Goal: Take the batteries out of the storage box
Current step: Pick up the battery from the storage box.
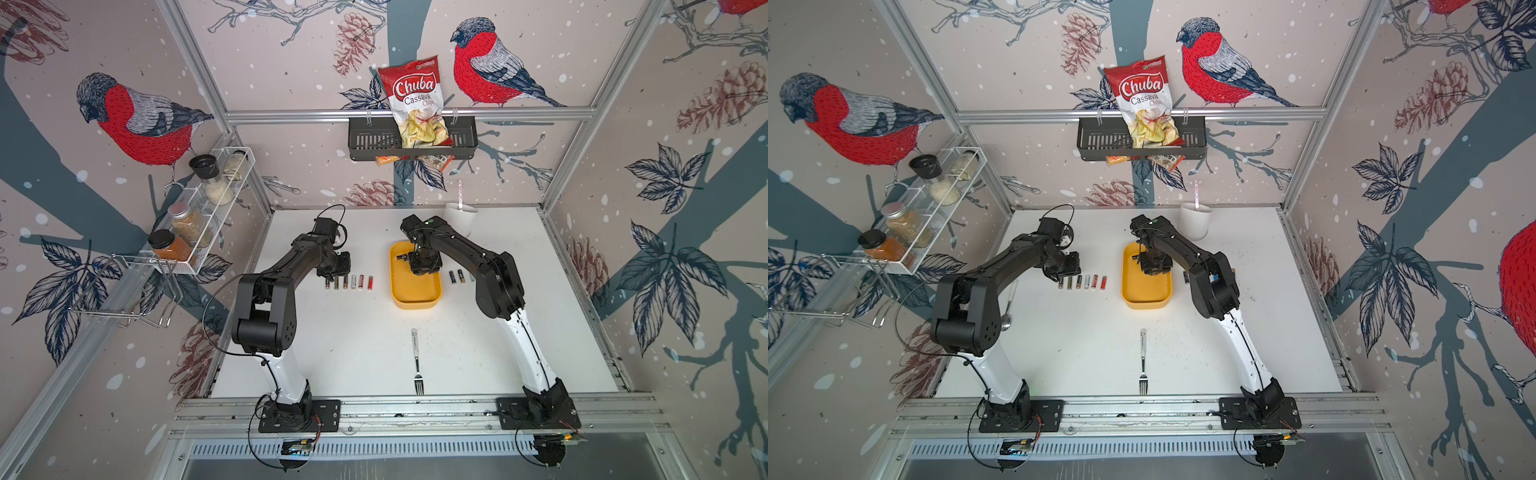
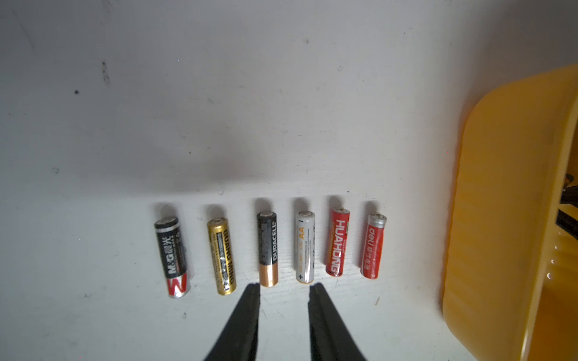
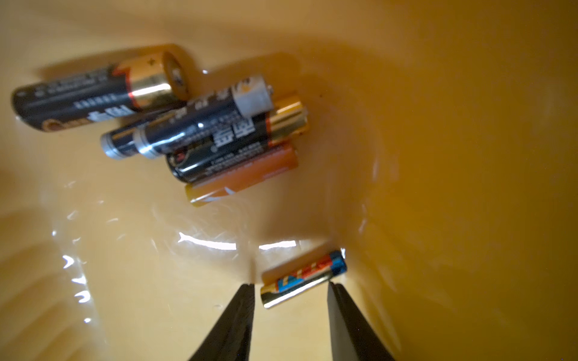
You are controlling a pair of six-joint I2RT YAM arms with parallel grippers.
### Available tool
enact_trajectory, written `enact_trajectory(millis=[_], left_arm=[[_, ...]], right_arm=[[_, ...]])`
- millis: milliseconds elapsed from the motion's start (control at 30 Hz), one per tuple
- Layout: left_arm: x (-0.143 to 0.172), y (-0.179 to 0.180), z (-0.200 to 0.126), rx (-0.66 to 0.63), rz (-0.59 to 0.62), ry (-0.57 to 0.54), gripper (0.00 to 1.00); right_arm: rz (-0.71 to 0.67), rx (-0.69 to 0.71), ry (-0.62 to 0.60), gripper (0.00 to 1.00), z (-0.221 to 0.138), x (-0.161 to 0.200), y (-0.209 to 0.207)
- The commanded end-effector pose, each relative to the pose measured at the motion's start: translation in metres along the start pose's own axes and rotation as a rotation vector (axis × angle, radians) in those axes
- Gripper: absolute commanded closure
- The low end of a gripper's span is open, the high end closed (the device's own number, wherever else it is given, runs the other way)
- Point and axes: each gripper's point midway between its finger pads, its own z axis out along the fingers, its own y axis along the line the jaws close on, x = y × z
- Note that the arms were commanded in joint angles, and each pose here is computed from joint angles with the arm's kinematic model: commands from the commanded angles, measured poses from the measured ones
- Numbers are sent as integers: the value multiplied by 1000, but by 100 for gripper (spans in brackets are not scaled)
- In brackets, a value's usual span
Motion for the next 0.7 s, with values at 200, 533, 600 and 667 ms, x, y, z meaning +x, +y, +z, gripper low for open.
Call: enact_trajectory(millis=[200, 533, 600, 667], left_arm=[[1, 1, -1, -12, 11, 4, 68], [-1, 0, -4, -15, 14, 2, 68], [-1, 1, -3, -15, 14, 3, 68], [-1, 1, -3, -15, 15, 5, 68]], right_arm=[[-11, -27, 16, 62, 3, 4, 3], [37, -65, -18, 49, -4, -10, -1], [45, -66, -20, 49, -3, -12, -5], [49, -64, -20, 49, -3, -15, -8]])
